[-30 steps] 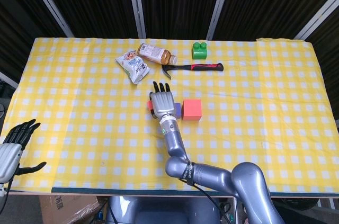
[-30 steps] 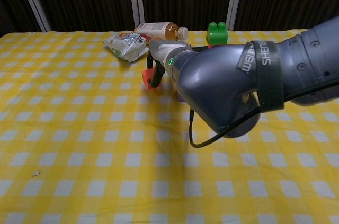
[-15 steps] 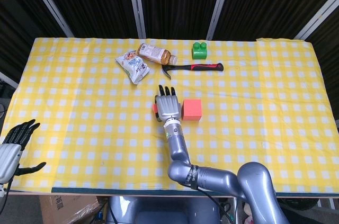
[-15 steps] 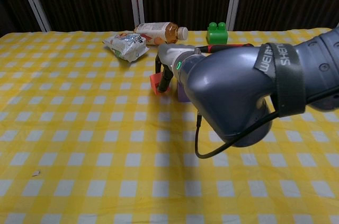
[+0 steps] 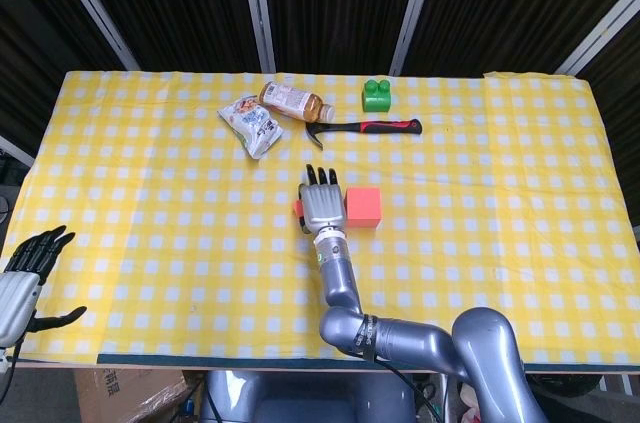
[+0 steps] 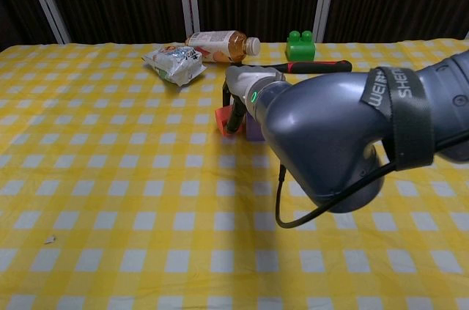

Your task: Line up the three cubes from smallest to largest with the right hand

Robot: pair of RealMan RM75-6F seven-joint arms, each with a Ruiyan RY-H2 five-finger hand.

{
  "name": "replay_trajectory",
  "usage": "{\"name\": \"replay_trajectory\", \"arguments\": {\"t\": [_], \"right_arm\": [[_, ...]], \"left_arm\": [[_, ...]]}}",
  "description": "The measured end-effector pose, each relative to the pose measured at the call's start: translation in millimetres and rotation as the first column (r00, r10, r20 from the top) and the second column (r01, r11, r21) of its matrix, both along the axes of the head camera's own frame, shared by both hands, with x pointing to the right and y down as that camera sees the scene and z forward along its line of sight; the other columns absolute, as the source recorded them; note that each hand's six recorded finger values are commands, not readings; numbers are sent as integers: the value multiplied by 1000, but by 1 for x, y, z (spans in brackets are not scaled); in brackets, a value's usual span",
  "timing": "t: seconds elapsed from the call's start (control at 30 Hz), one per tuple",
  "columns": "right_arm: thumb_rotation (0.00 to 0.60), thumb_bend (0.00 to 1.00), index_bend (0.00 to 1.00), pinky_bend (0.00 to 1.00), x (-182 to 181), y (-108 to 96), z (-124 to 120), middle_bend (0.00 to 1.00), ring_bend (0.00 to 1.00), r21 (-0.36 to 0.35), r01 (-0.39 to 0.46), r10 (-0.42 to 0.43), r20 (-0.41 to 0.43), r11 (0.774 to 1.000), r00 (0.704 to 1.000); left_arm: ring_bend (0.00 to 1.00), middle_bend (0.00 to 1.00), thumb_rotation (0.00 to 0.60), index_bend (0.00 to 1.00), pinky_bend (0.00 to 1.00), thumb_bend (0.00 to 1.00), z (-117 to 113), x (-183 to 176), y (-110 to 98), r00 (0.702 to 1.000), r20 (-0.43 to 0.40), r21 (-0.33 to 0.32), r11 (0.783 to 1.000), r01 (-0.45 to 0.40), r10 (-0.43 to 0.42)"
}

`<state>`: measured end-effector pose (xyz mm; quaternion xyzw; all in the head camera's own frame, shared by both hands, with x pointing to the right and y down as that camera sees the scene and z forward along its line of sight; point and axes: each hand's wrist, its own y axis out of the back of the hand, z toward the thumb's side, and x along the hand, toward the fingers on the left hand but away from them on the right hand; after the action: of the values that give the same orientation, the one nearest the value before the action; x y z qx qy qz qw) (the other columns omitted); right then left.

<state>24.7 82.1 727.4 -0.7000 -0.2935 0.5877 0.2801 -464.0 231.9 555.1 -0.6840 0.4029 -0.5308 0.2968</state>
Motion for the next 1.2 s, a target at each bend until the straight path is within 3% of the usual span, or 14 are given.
{"name": "replay_trajectory", "arguments": {"t": [0.53,0.9,1.2], "right_arm": [[600,467,458,0,3,5,2,38,0,-12,6,-6,-18,1000,1000],[600,467,247,0,1,8,-1,37,0,-12,16,-16,-8,1000,1000],[600,469,211,0,-8,15,-12,14,0,-5,54,-54,19,999,998]], "left_arm": [[0,0,600,0,38,48,0,0,0,1000,0,0,1000,-1,1],[0,0,600,0,38,48,-1,0,1,1000,1,2,1000,-2,2],[0,0,600,0,38,49,-1,0,1,1000,3,3,1000,0,0]]}}
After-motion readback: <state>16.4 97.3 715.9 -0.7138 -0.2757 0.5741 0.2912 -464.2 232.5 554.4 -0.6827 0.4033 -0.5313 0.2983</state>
